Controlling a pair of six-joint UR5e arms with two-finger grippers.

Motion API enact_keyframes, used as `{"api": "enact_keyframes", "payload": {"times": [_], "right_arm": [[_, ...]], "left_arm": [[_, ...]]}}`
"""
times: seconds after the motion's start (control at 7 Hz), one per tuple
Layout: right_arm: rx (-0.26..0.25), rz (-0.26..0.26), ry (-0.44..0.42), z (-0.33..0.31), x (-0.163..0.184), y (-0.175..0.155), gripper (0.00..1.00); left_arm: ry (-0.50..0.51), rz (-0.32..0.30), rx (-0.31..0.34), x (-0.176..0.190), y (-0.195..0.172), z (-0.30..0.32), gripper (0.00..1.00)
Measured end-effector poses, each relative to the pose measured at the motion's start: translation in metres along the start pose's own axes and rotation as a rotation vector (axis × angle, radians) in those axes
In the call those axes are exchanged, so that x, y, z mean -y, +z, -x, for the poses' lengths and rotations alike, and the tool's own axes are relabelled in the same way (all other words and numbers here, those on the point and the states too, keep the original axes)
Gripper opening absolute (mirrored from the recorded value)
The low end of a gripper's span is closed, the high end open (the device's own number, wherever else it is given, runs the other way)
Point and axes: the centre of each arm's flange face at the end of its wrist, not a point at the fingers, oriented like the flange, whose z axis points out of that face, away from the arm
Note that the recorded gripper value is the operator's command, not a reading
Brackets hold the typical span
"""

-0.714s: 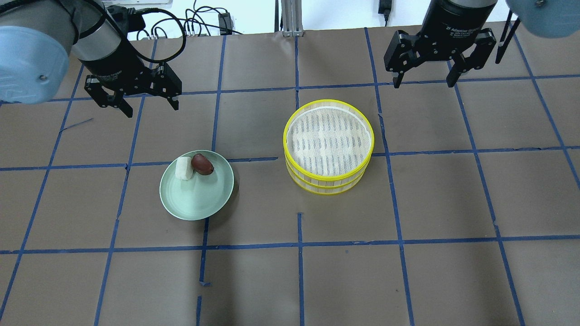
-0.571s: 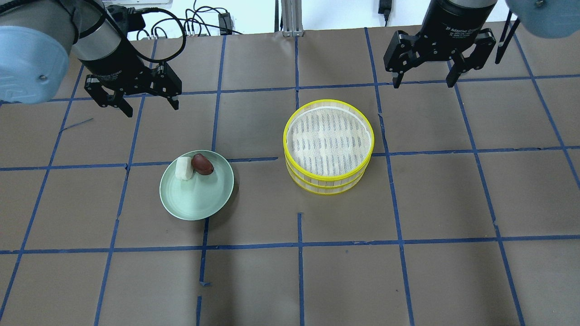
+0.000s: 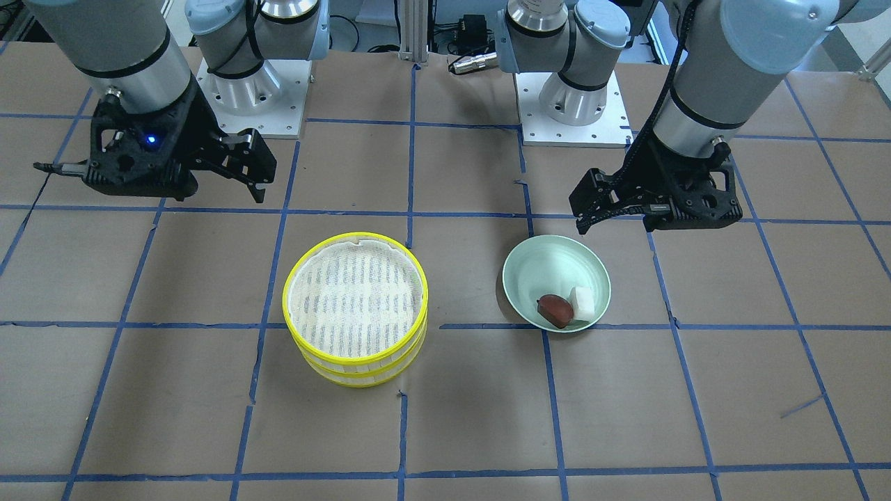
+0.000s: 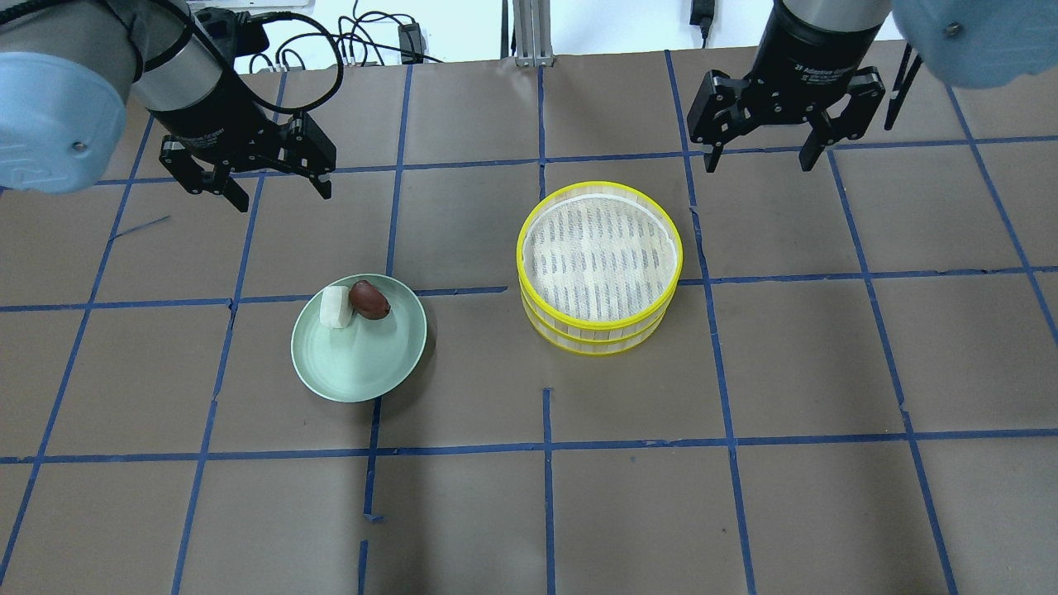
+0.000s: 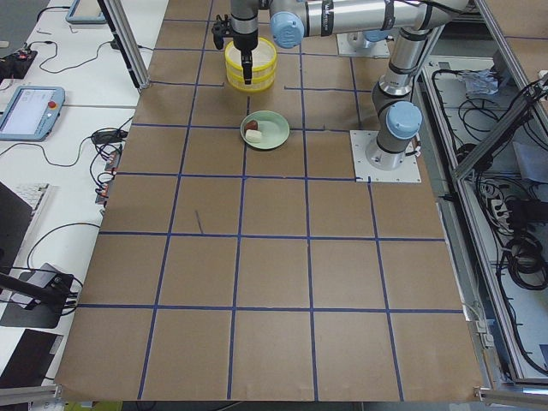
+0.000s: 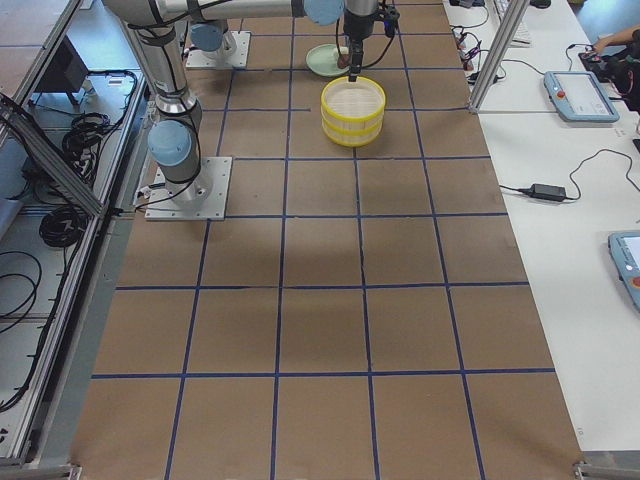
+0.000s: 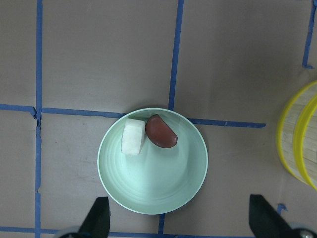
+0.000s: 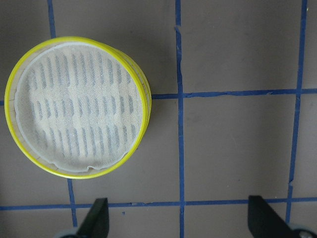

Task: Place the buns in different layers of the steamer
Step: 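Lower left gripper to the bowl while right gripper reaches the steamer rim, then grasp white bun with left gripper while right gripper lifts top steamer tier aside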

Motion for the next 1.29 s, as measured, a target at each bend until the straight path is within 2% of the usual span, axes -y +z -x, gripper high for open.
{"api": "enact_keyframes", "payload": {"times": [0.29,0.71,0.86,1.0,1.14,1.29], "right_arm": [[0.006,-0.006,-0.009,0.006,0.023,0.065,0.99],[0.032,-0.033,-0.002,0.018,0.036,0.141,0.98],[0.031,-0.030,-0.002,0.027,0.037,0.160,0.90],[0.030,-0.023,-0.005,0.031,0.038,0.173,0.87],[0.028,-0.016,-0.004,0.032,0.038,0.181,0.72],[0.025,-0.012,0.000,0.032,0.038,0.185,0.53]], "left_arm": [[-0.015,0.031,0.017,0.001,0.042,0.017,1.00],[-0.015,0.072,0.024,0.028,0.143,0.029,1.00],[-0.013,0.080,0.024,0.034,0.169,0.030,1.00],[-0.010,0.081,0.035,0.039,0.188,0.032,1.00],[-0.008,0.082,0.067,0.044,0.204,0.037,1.00],[-0.008,0.090,0.100,0.048,0.219,0.041,1.00]]}}
